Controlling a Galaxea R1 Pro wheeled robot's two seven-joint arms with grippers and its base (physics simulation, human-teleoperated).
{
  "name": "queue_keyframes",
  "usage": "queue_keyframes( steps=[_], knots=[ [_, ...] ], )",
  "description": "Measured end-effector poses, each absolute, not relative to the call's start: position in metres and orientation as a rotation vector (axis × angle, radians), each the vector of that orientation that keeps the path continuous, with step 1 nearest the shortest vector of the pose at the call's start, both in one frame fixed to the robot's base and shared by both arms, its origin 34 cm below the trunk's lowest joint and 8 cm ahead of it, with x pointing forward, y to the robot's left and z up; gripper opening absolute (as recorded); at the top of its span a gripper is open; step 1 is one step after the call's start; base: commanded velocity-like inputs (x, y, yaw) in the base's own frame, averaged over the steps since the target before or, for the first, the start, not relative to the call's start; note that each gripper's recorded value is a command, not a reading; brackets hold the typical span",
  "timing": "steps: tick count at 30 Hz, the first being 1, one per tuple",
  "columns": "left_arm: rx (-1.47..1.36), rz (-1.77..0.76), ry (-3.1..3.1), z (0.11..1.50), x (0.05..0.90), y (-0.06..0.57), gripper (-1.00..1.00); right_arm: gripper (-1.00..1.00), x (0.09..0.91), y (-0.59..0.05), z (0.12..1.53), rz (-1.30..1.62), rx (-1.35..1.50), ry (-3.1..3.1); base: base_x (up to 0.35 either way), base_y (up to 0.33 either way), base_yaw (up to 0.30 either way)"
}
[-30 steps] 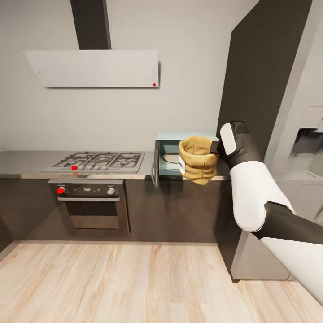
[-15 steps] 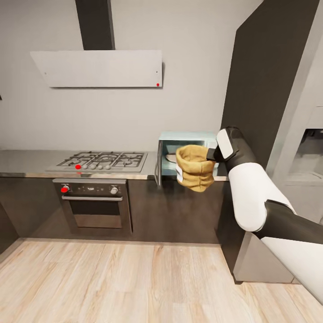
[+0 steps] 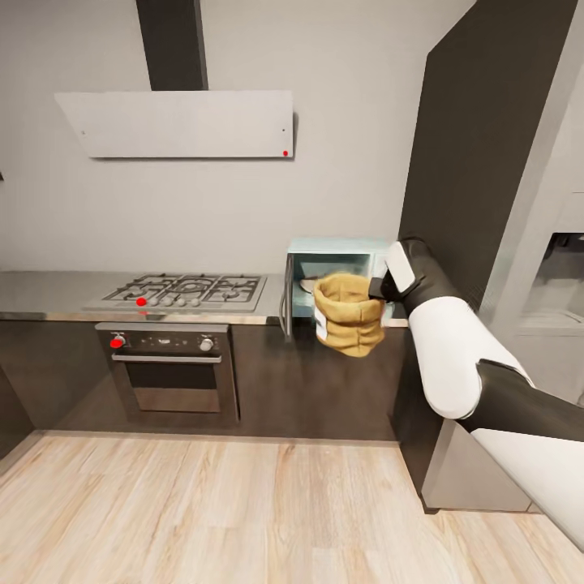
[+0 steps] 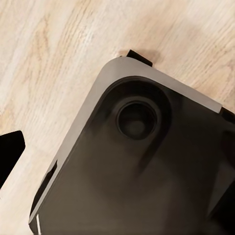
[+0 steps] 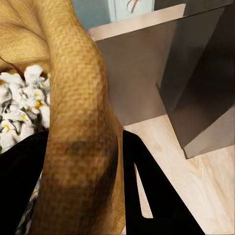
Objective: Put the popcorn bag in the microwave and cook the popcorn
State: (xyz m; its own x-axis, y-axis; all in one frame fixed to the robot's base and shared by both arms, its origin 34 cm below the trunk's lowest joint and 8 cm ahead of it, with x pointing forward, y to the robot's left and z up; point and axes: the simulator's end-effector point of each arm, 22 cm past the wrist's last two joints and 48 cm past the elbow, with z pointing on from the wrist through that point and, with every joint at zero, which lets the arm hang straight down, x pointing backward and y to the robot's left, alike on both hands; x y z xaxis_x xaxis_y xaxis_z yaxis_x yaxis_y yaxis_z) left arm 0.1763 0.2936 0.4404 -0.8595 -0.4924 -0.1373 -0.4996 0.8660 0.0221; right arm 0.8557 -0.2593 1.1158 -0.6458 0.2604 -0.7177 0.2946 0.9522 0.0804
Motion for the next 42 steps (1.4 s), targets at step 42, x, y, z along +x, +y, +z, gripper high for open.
queue_keyframes(
  steps=[42],
  knots=[
    [-0.762,0.085,2.917,0.44,0.176,0.293,1.0,-1.0,0.871,-0.257,1.078,-0.074,0.448,2.243,0.282,0.0,0.0]
  ],
)
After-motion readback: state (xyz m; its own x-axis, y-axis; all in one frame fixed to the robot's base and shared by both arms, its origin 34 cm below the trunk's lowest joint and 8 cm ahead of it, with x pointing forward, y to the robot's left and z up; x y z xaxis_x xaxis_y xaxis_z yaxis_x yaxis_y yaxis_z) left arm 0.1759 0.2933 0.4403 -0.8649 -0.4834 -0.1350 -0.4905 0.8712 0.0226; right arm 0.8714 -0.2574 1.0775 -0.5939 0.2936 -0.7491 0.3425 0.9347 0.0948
